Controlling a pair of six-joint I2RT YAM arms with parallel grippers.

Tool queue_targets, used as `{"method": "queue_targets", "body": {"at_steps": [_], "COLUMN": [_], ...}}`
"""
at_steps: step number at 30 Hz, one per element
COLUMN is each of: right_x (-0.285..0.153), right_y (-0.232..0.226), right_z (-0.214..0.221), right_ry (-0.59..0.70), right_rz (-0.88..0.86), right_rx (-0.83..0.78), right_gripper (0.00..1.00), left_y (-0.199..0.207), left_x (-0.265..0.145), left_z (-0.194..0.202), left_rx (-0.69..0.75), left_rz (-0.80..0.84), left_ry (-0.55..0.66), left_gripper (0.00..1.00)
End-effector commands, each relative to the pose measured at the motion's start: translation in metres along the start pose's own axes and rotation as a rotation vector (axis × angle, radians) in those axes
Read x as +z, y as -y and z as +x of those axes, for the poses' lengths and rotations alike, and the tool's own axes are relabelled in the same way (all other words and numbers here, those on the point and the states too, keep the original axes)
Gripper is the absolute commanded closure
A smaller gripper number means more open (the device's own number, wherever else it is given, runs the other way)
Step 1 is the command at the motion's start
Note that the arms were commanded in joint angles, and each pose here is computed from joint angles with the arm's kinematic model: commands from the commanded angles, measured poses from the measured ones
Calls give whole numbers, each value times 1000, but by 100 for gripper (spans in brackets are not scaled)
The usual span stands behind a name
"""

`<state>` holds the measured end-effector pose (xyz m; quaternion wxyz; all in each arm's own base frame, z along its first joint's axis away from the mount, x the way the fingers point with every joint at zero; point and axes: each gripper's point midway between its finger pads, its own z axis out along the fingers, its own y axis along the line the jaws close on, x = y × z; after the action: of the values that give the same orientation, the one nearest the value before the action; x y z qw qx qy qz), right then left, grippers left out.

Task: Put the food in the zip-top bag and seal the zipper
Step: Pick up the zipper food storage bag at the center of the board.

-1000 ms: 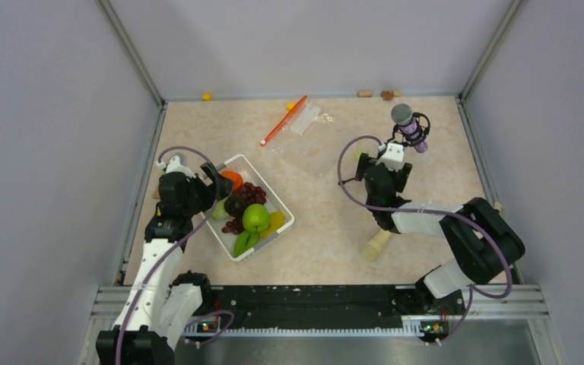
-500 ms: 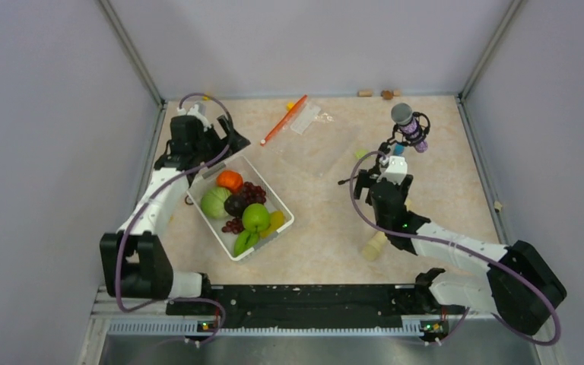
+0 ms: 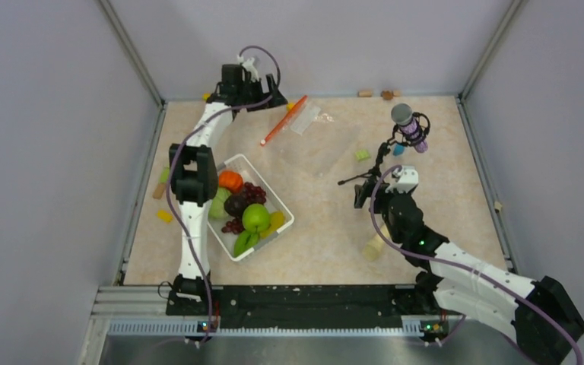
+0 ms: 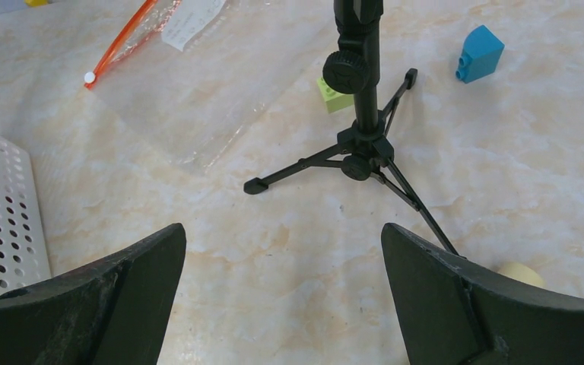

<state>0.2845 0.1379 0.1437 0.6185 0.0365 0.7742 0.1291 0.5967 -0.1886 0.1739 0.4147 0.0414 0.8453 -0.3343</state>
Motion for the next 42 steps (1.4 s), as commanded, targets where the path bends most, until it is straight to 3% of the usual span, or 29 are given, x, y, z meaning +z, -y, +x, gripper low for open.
{"method": "queue_targets", "body": {"at_steps": [1, 5, 11, 16, 19, 24, 30, 36, 42], "right_x": [-2, 1, 2, 0, -1, -3, -8, -13, -20], "right_y": [-11, -5, -3, 0, 1, 3, 3, 2, -21], "right_z": [-14, -14, -12, -14, -15, -18, -22, -26, -25], "right_ry": [49, 47, 42, 54, 55, 62, 79, 75, 6], "right_rz": [-49, -11, 3, 14, 16, 24, 16, 5, -112], "right_rx": [25, 6, -2, 0, 2, 15, 38, 52, 60], "right_gripper": [1, 1, 1, 1, 1, 1, 1, 1, 1], "left_y": [-4, -35, -29, -28, -23, -22, -14, 10, 46], "left_x": [36, 62, 82, 88, 88, 83, 75, 53, 15], "left_z": [1, 3, 22, 43, 52, 61, 67, 51, 34], "left_rx": [78, 49, -27, -10, 6, 30, 41, 37, 49], "left_rz": [-1, -208, -146, -176, -178, -215, -215, -176, -168], "left_ry": [-2, 83, 63, 8, -22, -53, -82, -58, -22], "left_gripper": [3, 3, 3, 4, 15, 46, 98, 100, 100]}}
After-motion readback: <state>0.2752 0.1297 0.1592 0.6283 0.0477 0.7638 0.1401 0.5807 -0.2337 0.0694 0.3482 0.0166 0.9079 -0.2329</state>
